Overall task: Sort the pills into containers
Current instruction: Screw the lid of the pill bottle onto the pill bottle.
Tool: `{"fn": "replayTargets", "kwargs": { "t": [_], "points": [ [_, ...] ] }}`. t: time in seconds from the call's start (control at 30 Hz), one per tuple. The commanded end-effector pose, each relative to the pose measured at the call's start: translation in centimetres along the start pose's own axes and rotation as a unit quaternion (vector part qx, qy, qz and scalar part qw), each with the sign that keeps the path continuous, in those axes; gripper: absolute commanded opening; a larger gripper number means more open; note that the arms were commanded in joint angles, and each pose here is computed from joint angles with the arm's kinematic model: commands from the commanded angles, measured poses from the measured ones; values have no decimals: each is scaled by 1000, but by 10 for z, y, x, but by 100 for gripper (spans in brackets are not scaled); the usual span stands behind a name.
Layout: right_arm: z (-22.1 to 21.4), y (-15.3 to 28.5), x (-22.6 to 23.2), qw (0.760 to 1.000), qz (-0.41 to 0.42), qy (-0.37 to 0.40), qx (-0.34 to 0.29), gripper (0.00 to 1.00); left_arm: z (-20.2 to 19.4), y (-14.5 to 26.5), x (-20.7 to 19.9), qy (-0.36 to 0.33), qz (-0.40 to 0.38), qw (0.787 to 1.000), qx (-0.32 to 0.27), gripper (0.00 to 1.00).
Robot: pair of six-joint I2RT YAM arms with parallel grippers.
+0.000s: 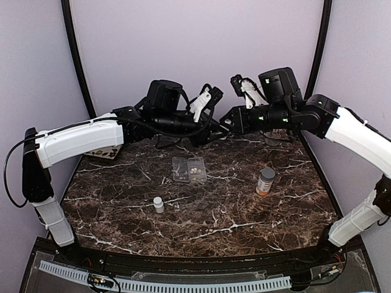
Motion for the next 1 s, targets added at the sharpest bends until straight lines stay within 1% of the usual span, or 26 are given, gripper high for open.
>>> {"fn": "replayTargets", "kwargs": {
  "t": [0.0,0.27,0.53,0.97],
  "points": [
    [6,0,10,1000,20,3,-5,19,18,12,-9,-18,-11,999,-25,0],
    [2,-3,16,999,40,6,17,18,23,16,-13,-33,-22,999,-31,0],
    [0,4,18,997,68,8,34,17,27,22,-20,-42,-41,997,-40,0],
    [-5,17,21,993,111,1,49,17,37,42,-23,-40,-60,995,-72,0]
  ]
}}
Point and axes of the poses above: each gripper's point midway between its finger pads, its own y axis back along the fingers, its own x axis along the line the jaws close on, z = x × y, the point moved 4 cm from there along y, back along the fingers, and after that the axes turned 4 degrees about -y, right-handed, at the moved point
